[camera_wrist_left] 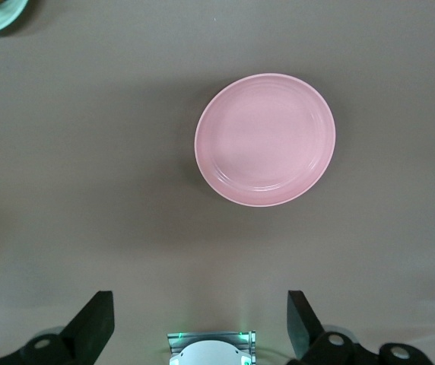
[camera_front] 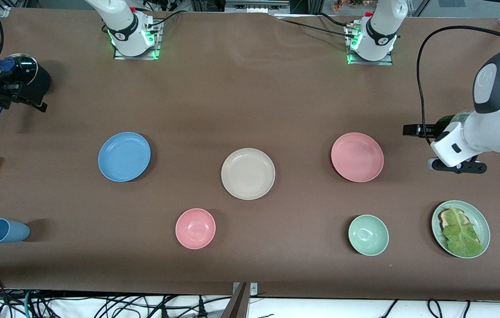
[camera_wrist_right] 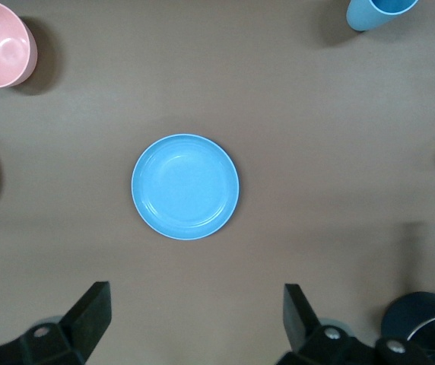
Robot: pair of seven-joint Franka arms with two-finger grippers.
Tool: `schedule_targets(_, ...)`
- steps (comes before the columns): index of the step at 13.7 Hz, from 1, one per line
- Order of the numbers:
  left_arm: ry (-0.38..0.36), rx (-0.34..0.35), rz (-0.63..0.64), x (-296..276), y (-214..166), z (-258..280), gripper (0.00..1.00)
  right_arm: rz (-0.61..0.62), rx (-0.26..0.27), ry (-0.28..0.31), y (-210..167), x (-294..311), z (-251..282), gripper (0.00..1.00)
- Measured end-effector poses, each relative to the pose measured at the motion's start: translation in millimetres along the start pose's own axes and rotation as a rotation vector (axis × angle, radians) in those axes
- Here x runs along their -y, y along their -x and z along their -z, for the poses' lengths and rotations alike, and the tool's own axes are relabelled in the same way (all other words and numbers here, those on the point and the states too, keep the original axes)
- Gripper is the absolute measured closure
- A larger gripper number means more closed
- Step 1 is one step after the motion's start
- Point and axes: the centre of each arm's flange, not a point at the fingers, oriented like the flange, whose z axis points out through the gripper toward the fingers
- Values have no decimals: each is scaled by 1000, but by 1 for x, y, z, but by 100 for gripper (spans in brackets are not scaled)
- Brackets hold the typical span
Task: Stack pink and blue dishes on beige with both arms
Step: 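Move the left gripper over the rim of the pink plate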
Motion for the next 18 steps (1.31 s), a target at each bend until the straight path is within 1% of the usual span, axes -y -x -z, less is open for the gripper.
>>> schedule_targets(2,1,13,1,0,-15,-16,0,0,1,0,0,0,0,0)
schedule_targets(4,3,49,1,1,-34,-43,0,0,1,0,0,0,0,0)
schedule_targets(5,16,57,2,0,-45,-58,0,0,1,0,0,0,0,0)
schedule_targets(8,113,-9,19,-1,-79,-91,0,0,0,0,0,0,1,0)
schedule_targets(11,124,-76,45,4,-95,-131,0,0,5,0,1,0,0,0)
schedule_targets(13,123,-115,56,9,-95,-151,0,0,7,0,1,0,0,0)
schedule_targets(16,128,-180,36,28,-79,-170,0,0,8,0,1,0,0,0)
schedule_targets(18,126,-249,12,38,-61,-174,0,0,8,0,1,0,0,0)
